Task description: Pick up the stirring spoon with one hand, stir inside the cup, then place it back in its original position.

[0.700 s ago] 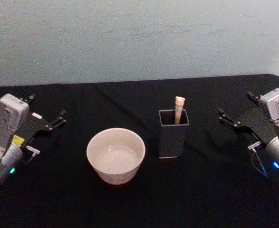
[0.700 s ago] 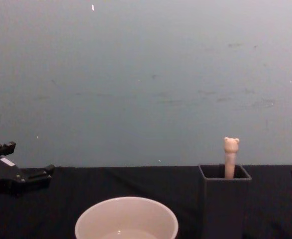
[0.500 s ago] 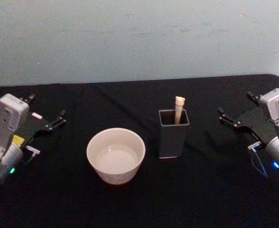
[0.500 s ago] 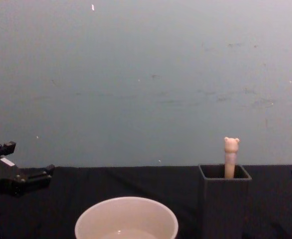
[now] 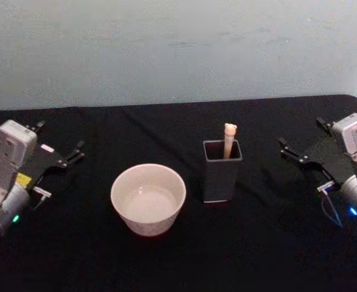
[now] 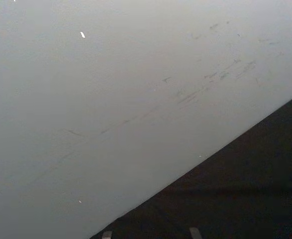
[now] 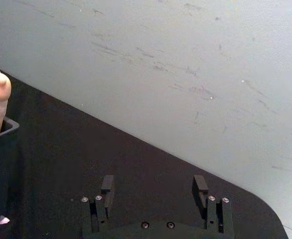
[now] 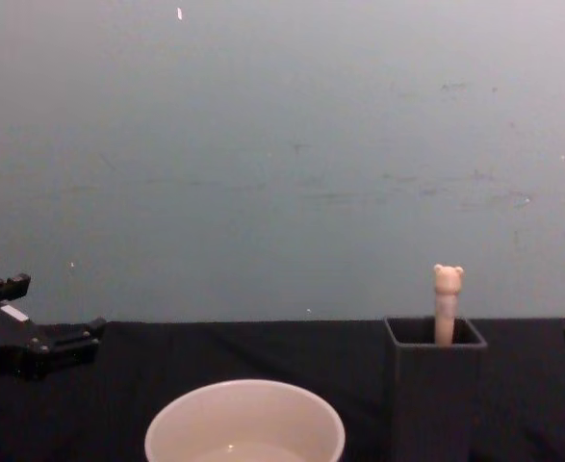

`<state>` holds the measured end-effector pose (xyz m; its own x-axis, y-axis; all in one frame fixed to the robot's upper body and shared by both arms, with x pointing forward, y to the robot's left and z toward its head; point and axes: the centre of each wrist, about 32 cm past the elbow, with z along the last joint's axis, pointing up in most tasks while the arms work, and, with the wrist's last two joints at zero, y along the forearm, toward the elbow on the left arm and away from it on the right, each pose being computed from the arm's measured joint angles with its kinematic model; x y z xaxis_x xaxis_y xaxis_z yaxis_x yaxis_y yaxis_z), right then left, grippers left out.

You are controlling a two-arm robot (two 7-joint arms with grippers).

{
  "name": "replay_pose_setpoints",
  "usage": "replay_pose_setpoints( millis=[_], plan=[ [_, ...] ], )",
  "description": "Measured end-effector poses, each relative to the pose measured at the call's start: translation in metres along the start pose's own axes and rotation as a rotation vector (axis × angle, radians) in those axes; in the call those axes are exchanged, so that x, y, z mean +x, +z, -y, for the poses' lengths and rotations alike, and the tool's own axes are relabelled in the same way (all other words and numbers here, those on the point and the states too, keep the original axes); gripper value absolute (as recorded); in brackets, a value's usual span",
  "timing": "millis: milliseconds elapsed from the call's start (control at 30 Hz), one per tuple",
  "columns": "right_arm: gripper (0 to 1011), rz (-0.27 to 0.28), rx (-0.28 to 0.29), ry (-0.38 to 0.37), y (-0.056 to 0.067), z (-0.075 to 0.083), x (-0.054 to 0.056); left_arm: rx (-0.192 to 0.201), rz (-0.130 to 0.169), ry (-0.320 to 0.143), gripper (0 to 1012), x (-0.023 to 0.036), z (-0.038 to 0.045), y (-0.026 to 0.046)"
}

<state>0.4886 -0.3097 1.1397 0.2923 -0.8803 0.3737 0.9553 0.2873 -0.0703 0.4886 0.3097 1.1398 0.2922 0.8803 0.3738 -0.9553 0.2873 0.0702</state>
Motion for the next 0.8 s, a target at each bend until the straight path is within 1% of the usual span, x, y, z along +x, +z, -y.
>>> replay_pose_setpoints(
  millis=[800],
  plan=[
    [1000,0.0,0.0,0.0,0.0,0.0,0.0,0.0,0.0,0.0,1001,0.0,0.0,0.0]
  ],
)
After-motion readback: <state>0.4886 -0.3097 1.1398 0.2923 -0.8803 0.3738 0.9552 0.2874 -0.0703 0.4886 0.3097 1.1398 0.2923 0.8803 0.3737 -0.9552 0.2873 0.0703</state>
